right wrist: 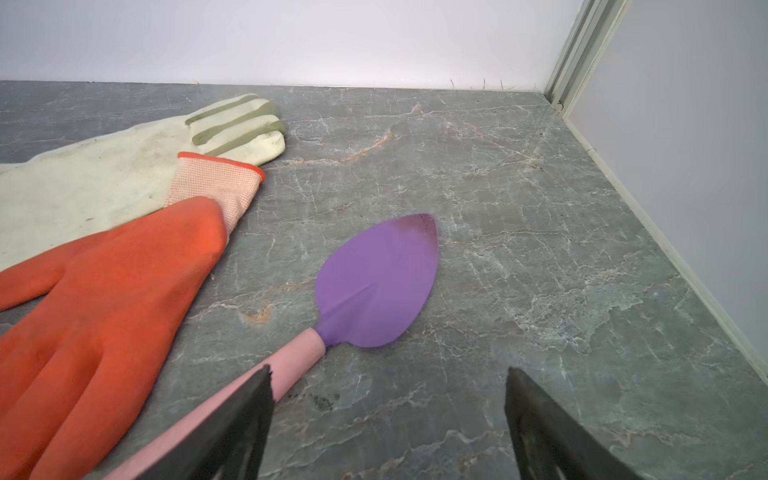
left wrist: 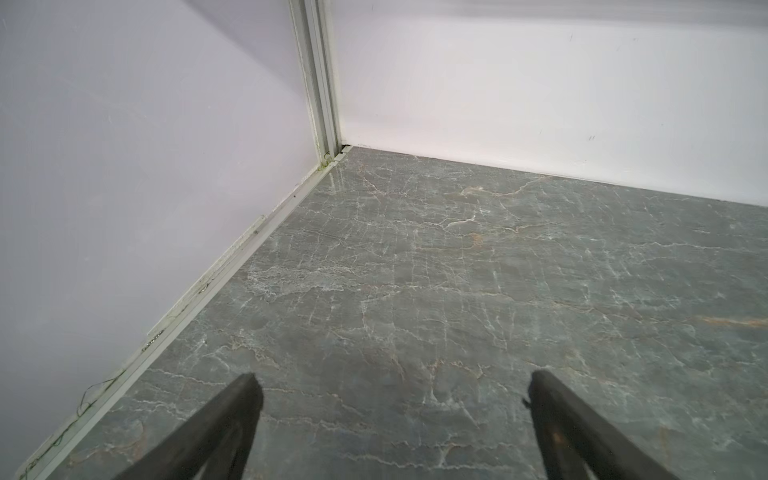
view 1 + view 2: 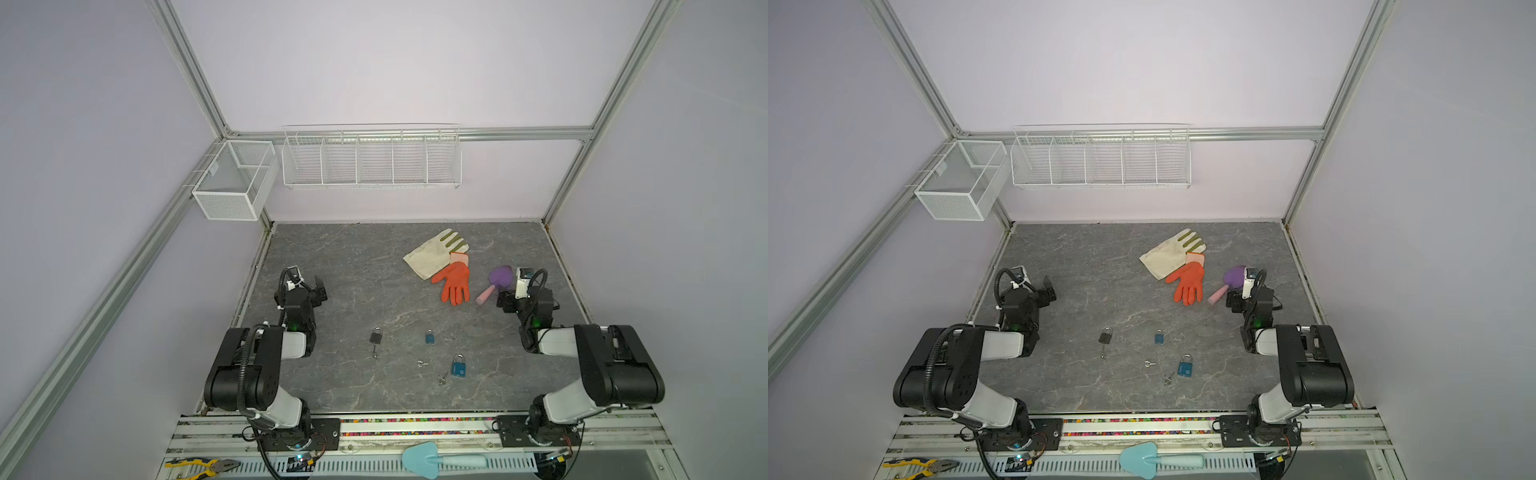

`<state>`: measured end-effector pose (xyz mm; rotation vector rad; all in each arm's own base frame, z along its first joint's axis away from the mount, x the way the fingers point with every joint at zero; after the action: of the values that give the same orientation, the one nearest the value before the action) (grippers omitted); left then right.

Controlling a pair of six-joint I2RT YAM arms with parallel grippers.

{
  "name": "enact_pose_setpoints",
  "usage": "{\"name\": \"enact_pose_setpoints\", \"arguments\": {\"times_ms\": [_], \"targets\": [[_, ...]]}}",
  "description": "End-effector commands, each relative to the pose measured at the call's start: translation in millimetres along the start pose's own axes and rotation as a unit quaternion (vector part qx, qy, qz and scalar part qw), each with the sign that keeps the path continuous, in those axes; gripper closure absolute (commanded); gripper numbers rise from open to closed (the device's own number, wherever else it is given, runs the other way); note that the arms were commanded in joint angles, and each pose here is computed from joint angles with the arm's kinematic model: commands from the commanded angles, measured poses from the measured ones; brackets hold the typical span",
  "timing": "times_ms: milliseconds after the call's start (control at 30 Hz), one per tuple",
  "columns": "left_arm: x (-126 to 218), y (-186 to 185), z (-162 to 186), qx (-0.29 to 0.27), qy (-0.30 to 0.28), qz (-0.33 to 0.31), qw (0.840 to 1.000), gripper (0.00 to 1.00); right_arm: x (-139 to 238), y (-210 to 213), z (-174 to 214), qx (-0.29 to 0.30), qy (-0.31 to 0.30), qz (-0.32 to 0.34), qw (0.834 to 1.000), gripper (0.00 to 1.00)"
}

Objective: Unlock with the key

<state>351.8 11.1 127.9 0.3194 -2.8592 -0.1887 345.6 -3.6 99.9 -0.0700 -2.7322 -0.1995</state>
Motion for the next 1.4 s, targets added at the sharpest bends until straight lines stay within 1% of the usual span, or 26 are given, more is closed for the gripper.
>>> {"name": "enact_pose_setpoints", "arguments": {"times_ms": [0, 1067, 1167, 1300, 1367], "targets": [[-1.2, -0.5, -3.0, -0.006, -0.005, 0.005, 1.000, 0.00, 1.1, 3.2, -10.4, 0.013, -0.020, -0.009, 1.000, 0.12], [-0.9, -0.4, -2.6, -0.006, -0.005, 0.004, 1.000, 0.00, 2.3, 3.1, -11.0, 0.012, -0.024, -0.009, 1.000, 0.12], [4.0, 5.1, -5.9, 0.005, -0.015, -0.011, 1.000, 0.00, 2.9, 5.0, -17.1, 0.014, -0.019, -0.009, 1.000, 0.12], [21.1, 13.9, -18.8, 0.015, -0.036, -0.023, 0.999, 0.00, 15.8, 5.7, -40.1, 0.010, -0.018, 0.001, 1.000, 0.12], [29.7, 20.7, -26.5, 0.028, -0.031, -0.035, 0.999, 0.00, 23.8, 3.2, -51.6, -0.002, -0.024, 0.016, 1.000, 0.12]]}}
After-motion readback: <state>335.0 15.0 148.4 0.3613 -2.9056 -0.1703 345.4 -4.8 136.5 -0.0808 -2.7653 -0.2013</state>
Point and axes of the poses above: each gripper's point midway between its finger pads, its own x axis back along the fingers, its own y axis along the line the jaws close on, z = x × y, the point moved 5 cm from there along x, back along the fingers, and after that the axes turned 9 degrees about -x, right-handed, at the moved point
